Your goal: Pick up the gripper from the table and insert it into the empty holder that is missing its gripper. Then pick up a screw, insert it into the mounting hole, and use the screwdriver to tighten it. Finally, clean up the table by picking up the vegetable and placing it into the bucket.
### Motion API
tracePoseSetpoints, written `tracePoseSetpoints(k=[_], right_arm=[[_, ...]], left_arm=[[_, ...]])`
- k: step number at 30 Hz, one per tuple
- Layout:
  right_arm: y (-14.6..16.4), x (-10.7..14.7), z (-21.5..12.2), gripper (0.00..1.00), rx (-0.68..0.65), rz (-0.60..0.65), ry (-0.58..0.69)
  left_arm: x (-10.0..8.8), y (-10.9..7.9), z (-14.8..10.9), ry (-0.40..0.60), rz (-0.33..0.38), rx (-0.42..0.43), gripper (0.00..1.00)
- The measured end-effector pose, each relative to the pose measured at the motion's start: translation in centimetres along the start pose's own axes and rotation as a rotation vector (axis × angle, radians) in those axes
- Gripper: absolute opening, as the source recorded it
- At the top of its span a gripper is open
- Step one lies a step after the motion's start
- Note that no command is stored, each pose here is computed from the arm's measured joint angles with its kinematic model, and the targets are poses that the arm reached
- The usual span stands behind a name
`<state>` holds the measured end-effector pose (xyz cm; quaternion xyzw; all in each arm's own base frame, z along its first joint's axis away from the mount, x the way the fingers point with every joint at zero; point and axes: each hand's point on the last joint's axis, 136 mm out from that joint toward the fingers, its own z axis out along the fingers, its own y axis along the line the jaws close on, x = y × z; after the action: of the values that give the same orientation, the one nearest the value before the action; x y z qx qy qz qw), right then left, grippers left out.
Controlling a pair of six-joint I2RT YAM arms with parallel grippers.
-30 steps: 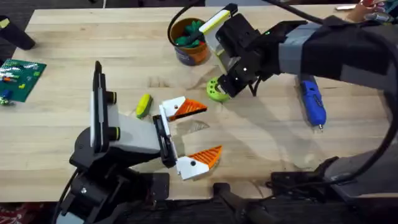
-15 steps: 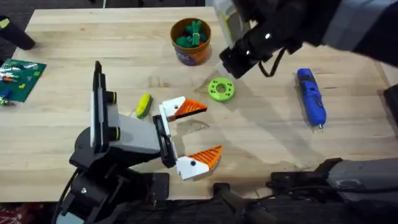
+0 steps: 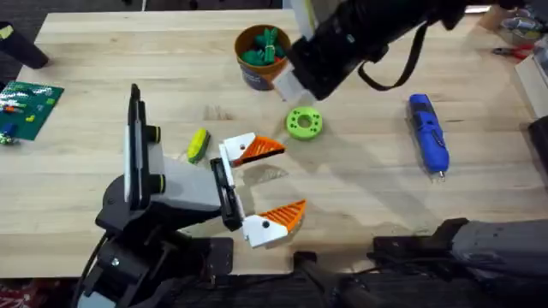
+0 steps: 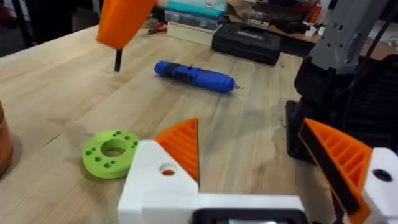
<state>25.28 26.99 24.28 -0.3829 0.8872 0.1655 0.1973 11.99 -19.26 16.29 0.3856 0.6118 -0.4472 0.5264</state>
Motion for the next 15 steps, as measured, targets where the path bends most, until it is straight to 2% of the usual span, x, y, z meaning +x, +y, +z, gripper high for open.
tracePoseSetpoints(k=[6,11,12,15], right_arm=[[4.9,-1.5,-1.8,0.006,-0.068,-0.077,-0.049],[8.2,-0.9,-1.7,0.006,-0.113,-0.156,-0.036],[9.6,-0.5,-1.6,0.006,-0.133,-0.207,-0.030],[10.3,-0.3,-1.6,0.006,-0.145,-0.232,-0.028]], left_arm=[[0.0,0.0,0.0,0.000,0.000,0.000,0.986],[0.0,0.0,0.0,0.000,0.000,0.000,0.985],[0.0,0.0,0.0,0.000,0.000,0.000,0.986],[0.0,0.0,0.0,0.000,0.000,0.000,0.986]])
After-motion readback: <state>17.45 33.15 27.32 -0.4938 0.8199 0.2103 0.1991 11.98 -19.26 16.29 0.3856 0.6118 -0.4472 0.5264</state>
